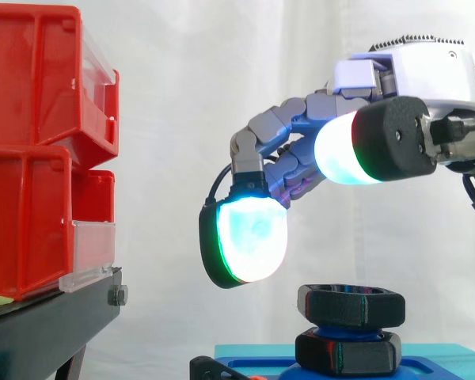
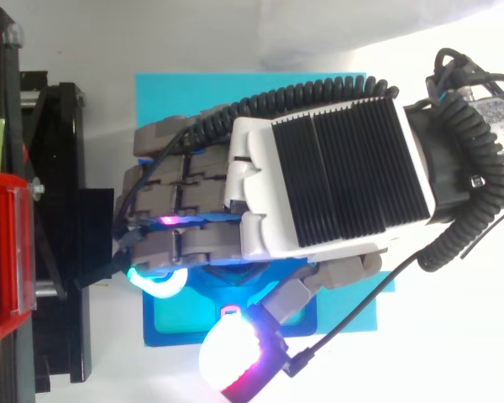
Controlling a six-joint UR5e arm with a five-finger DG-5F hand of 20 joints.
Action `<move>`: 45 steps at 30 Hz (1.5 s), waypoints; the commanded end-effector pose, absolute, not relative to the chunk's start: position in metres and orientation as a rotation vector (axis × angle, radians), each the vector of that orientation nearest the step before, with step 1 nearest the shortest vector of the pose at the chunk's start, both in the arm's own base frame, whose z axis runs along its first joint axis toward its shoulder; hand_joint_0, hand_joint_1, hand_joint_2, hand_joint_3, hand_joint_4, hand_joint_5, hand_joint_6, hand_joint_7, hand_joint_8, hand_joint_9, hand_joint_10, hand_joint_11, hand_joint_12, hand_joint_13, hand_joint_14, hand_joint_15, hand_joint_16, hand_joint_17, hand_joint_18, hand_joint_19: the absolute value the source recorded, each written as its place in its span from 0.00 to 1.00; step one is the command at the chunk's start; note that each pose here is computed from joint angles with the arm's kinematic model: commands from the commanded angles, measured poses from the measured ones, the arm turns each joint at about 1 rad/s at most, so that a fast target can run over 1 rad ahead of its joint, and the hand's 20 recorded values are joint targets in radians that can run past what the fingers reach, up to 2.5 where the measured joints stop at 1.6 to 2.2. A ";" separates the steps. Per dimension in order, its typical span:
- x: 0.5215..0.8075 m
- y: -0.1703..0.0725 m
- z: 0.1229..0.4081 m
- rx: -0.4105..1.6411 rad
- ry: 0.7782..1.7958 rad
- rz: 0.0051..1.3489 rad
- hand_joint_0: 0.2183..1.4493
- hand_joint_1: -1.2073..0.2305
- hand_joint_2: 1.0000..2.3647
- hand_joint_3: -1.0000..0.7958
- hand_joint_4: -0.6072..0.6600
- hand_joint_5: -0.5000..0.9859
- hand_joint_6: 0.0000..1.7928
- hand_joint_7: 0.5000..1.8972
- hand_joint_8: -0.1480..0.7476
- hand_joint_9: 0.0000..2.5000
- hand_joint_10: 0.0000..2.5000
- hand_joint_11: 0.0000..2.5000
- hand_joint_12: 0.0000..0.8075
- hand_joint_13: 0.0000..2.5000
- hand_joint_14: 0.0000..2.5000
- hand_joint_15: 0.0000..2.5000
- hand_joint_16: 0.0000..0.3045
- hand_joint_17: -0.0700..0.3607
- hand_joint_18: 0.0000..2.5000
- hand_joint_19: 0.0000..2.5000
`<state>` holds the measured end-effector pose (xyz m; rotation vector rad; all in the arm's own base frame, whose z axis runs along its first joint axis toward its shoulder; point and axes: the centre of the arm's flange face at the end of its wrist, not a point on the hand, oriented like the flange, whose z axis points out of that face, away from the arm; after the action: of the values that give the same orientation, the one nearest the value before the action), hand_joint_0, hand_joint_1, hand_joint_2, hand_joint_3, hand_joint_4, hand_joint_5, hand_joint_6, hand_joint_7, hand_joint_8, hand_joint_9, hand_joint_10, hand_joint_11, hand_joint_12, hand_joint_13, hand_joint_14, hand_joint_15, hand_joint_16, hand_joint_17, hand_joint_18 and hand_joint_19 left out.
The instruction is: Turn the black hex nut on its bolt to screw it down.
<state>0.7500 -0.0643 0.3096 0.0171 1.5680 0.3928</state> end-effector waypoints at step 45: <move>0.730 -0.126 0.290 -0.005 1.606 0.379 0.21 0.62 0.00 0.28 0.74 0.19 0.42 0.14 0.55 0.24 0.00 0.17 0.43 0.27 0.00 0.06 0.13 0.37 0.21 0.04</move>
<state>0.7324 -0.1164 0.2896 0.0024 1.6067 0.3818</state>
